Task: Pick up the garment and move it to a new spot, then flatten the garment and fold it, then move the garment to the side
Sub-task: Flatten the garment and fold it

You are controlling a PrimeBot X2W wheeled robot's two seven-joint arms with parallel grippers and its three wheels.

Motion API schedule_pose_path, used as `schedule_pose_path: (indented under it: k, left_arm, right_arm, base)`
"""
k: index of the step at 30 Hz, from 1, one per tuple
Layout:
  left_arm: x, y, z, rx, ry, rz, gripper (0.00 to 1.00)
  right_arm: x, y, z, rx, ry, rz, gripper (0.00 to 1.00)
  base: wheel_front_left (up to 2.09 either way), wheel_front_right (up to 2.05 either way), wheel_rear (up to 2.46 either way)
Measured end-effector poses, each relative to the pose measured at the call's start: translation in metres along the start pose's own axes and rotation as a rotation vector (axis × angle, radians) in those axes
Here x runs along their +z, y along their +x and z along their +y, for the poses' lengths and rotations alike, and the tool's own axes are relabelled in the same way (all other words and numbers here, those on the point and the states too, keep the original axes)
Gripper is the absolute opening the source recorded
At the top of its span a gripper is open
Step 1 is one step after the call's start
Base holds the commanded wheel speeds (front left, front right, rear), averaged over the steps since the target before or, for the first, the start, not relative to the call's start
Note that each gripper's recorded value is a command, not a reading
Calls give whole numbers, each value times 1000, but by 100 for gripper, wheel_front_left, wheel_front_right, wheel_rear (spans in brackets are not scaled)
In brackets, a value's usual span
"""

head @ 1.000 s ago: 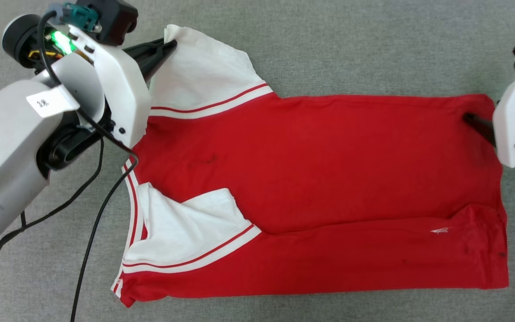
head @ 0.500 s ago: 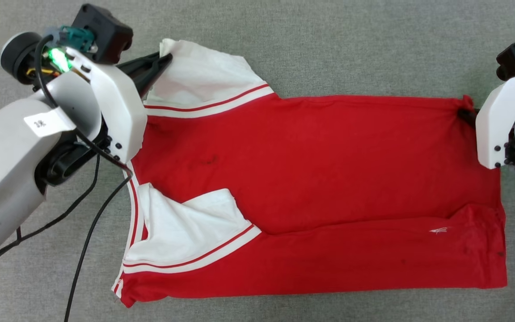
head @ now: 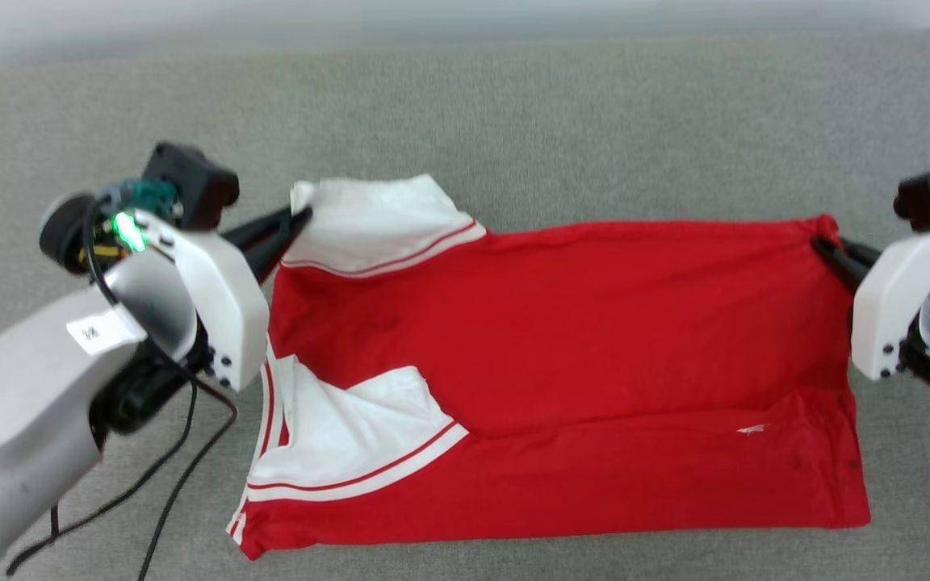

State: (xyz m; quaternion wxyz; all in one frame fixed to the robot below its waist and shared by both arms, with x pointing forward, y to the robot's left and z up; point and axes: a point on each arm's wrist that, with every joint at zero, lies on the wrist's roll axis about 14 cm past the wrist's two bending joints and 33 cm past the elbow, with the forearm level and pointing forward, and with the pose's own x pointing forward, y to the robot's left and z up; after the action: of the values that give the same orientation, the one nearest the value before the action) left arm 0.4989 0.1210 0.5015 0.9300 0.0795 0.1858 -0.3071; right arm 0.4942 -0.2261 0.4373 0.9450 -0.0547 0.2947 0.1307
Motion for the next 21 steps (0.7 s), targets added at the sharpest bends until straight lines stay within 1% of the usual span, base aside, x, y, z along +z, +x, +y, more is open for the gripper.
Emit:
schedule_pose_path:
  k: [5, 10, 15, 17, 21]
  left_arm:
    - [-6, -28, -14, 22, -36, -12, 0]
    - [-27, -56, -31, 42, -95, 6, 0]
    - [-57, -79, -47, 53, -168, 58, 0]
    - [-70, -85, -51, 60, -179, 86, 0]
    - [-92, -94, -60, 65, -236, 126, 0]
  right_arm:
    - [-7, -28, 9, 13, 9, -54, 0]
    - [-20, -53, 17, 18, 29, -90, 0]
    - [-41, -73, 24, 21, 61, -97, 0]
    - [-52, -79, 29, 27, 80, -88, 0]
    - [-72, -87, 36, 33, 124, -65, 0]
  base:
    - [0, 0, 0]
    - [0, 0, 0]
    - [0, 0, 0]
    - [0, 0, 0]
    - [0, 0, 0]
